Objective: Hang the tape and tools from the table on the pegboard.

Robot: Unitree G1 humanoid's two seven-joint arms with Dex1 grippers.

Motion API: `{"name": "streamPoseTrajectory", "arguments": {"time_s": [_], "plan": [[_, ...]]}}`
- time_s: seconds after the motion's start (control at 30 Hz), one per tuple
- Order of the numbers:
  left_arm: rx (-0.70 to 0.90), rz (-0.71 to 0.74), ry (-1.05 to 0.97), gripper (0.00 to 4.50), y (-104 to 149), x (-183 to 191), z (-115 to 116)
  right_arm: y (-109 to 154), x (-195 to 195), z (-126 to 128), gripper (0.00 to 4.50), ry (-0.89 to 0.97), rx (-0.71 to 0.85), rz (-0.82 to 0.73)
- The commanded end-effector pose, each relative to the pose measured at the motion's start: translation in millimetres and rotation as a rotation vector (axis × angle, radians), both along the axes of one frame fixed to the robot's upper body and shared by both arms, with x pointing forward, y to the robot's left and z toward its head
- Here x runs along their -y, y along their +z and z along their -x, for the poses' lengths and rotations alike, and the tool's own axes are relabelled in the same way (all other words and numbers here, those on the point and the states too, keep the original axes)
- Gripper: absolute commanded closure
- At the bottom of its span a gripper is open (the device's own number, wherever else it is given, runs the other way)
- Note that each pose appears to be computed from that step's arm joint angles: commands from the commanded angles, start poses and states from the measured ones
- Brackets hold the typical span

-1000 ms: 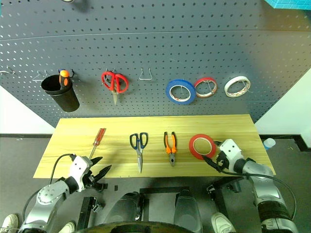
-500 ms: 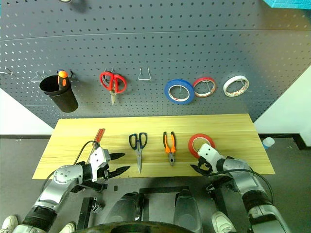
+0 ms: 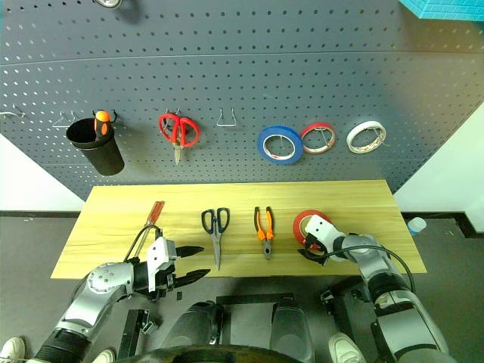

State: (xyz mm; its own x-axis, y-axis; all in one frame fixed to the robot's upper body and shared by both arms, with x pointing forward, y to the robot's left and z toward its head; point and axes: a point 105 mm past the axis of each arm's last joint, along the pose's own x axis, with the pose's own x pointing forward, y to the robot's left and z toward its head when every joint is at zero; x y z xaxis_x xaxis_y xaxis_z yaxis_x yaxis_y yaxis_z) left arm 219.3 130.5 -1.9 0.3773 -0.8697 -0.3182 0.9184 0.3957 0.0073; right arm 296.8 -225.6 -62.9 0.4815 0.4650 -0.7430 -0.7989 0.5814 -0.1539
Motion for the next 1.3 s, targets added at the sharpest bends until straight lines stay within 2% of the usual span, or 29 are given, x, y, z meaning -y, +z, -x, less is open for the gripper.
{"name": "streamPoseTrajectory", "arguments": {"time_s": [0.03, 0.17, 0.23, 0.27, 0.37, 0.47, 0.53, 0.67, 0.77, 0.87, 1.0, 1.1, 1.3], "plan": [[0.036, 0.012, -0.026, 1.51, 11, 3, -1, -18, 11, 20, 1.61, -0.018, -0.132, 0.037], [0.045, 0.007, -0.050, 1.51, 13, 5, -2, -19, 12, 24, 3.02, -0.030, -0.165, 0.028], [0.051, 0.005, -0.061, 1.51, 15, 6, -3, -18, 12, 24, 3.65, -0.040, -0.167, 0.018], [0.054, 0.003, -0.066, 1.51, 15, 7, -4, -17, 12, 24, 3.82, -0.045, -0.168, 0.013], [0.086, -0.021, -0.064, 1.51, 16, 7, -9, -16, 14, 24, 3.82, -0.055, -0.158, 0.022], [0.160, -0.041, -0.021, 1.51, 20, 5, -19, -4, 18, 17, 3.82, -0.060, -0.054, 0.045], [0.212, -0.040, 0.017, 1.51, 25, 3, -25, 15, 16, 10, 3.82, -0.036, 0.085, 0.056], [0.353, 0.025, 0.111, 1.51, 51, -2, -38, 47, 20, 4, 3.82, 0.101, 0.447, 0.315], [0.467, 0.169, 0.153, 1.51, 92, 4, -47, 68, 18, 9, 3.82, 0.233, 0.728, 0.502], [0.493, 0.237, 0.120, 1.51, 111, 13, -48, 85, 21, 7, 3.82, 0.258, 0.908, 0.601], [0.468, 0.266, 0.049, 1.51, 118, 28, -48, 123, 22, -6, 3.82, 0.229, 1.117, 0.655], [0.439, 0.274, 0.021, 1.51, 116, 36, -52, 150, 15, -17, 3.82, 0.250, 1.231, 0.665], [0.371, 0.332, 0.001, 1.51, 111, 49, -58, 179, -5, -40, 3.82, 0.313, 1.266, 0.614]]}}
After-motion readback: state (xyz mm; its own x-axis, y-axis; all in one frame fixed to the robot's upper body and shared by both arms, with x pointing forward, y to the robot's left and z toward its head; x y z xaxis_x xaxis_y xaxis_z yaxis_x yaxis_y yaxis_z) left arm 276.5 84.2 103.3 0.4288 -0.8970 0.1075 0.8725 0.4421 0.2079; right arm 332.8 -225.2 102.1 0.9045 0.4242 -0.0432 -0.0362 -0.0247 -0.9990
